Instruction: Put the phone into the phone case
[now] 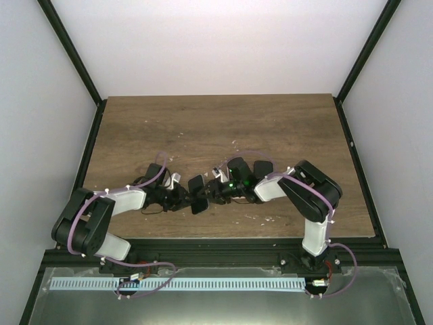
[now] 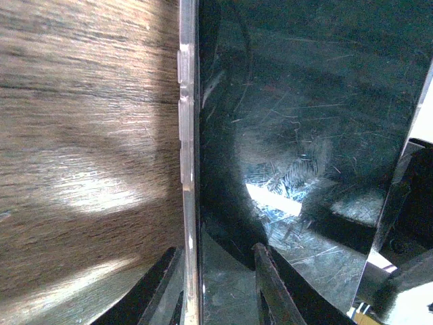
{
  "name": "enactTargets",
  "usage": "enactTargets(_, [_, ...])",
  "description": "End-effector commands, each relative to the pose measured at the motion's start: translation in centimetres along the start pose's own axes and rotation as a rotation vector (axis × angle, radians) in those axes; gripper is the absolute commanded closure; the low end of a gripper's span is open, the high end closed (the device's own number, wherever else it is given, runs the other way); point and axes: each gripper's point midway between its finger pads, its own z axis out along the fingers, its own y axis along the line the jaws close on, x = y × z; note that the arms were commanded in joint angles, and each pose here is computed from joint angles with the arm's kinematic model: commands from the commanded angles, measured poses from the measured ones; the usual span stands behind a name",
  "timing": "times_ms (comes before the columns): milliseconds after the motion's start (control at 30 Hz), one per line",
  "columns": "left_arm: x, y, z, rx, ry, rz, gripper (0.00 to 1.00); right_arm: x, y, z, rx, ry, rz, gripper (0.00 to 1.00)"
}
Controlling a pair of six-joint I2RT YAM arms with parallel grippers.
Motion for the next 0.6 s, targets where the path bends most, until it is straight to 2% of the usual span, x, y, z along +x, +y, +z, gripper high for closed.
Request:
enactTargets(0, [-0.4, -0.8, 0.0, 0.009, -0.014, 0.043, 0.70, 1.7, 3.3, 1.2, -0.076, 0.113, -0.092, 0.61])
enactTargets(200, [-0.5, -0.8, -0.3, -0.008, -0.025, 0.048, 0.70, 1.7, 2.8, 0.8, -0.031, 0.093, -0.092, 0.72])
enactTargets(300, [-0.5, -0.6, -0.3, -0.016, -0.029, 0.048, 0.70, 1.9, 2.8, 0.5, -0.026, 0.088, -0.089, 0.73])
enactTargets(433, [-0.5, -0.2, -0.2, -0.029, -0.031, 0.044, 0.70, 2.3, 2.8, 0.1, -0.026, 0.086, -0.090, 0.58])
enactTargets(467, [-0.5, -0.1, -0.1, -0.031, -0.030, 0.042, 0.70, 2.4, 2.7, 0.0, -0.024, 0.085, -0.086, 0.57])
enactTargets(500, [-0.5, 0.0, -0.1, -0.034, -0.030, 0.040, 0.70, 2.5, 2.7, -0.1, -0.025, 0.084, -0.084, 0.59])
enactTargets(567, [-0.5, 0.0, 0.0, -0.033, -0.031, 0.039, 0.70, 2.5, 2.7, -0.2, -0.022, 0.076, -0.080, 0.73])
